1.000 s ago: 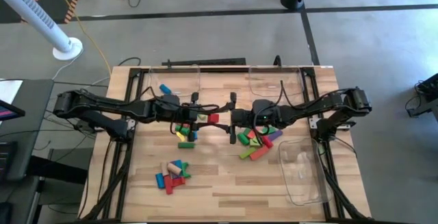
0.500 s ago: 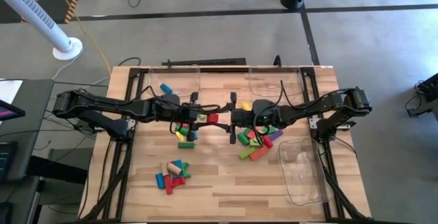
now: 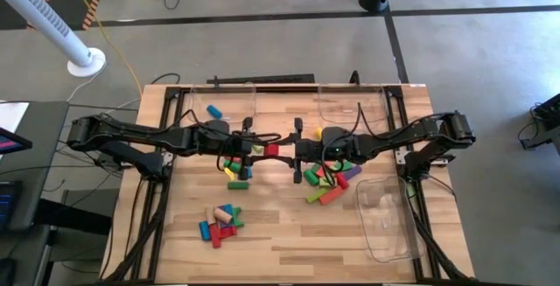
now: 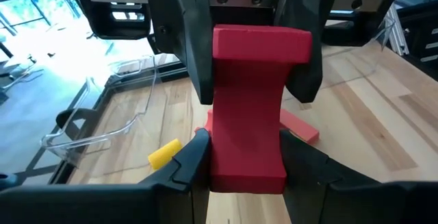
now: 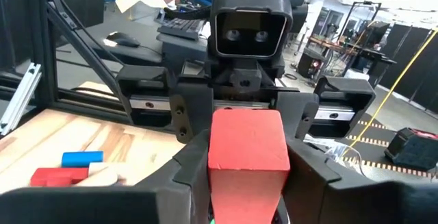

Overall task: Sort blocks by size
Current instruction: Put the red arch block into the top right transparent bin

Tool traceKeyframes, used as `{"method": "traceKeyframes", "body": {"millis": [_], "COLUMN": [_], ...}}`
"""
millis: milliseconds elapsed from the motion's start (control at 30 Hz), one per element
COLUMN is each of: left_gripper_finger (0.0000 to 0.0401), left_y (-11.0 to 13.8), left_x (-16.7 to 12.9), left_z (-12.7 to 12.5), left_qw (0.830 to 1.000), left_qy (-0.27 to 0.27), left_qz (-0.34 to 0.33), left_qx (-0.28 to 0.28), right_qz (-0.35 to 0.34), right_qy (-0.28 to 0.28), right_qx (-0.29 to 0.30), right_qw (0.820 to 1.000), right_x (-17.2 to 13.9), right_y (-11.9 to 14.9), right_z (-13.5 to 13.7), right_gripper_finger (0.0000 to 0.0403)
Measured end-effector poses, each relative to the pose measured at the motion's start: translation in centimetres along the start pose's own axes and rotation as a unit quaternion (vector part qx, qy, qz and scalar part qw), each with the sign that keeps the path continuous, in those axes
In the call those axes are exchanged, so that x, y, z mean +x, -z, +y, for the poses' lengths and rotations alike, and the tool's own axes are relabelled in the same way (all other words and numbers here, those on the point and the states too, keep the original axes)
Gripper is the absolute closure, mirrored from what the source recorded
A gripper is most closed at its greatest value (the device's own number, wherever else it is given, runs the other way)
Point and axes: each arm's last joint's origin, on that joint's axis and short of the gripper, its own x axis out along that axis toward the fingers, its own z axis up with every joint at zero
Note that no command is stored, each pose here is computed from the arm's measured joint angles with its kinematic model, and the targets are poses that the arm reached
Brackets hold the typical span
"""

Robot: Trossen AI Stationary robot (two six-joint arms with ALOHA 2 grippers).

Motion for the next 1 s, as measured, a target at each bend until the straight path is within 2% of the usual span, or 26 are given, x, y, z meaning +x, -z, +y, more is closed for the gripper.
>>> {"method": "traceKeyframes", "body": {"millis": [133, 300, 500, 600, 800, 1000], "left_gripper_finger": [0.0264, 0.0215, 0.0176, 0.0169, 0.0166, 0.0166], "left_y": [0.1, 0.4, 0.3, 0.2, 0.5, 2.2], "left_x": [0.0, 0.0, -1.0, -2.3, -5.9, -8.8], "left_z": [0.0, 0.1, 0.3, 0.5, 0.7, 0.4], "left_qw": [1.000, 0.999, 0.998, 0.995, 0.988, 0.973], "left_qy": [-0.004, -0.029, -0.047, -0.063, -0.083, -0.091], "left_qz": [0.008, 0.024, 0.047, 0.070, 0.134, 0.207], "left_qx": [-0.002, -0.003, 0.014, 0.022, 0.006, -0.043], "right_qz": [0.002, 0.008, 0.051, 0.091, 0.192, 0.267], "right_qy": [0.000, 0.007, 0.019, 0.053, 0.146, 0.229], "right_qx": [0.000, -0.003, 0.001, -0.003, 0.012, 0.078], "right_qw": [1.000, 1.000, 0.999, 0.994, 0.970, 0.933], "right_x": [0.0, 0.0, -0.2, -0.7, -3.1, -5.9], "right_y": [0.0, 0.1, 0.9, 1.1, 1.5, 2.7], "right_z": [0.0, -0.1, -0.8, -1.8, -5.3, -10.3], "right_gripper_finger": [0.0241, 0.0242, 0.0242, 0.0242, 0.0242, 0.0242]}}
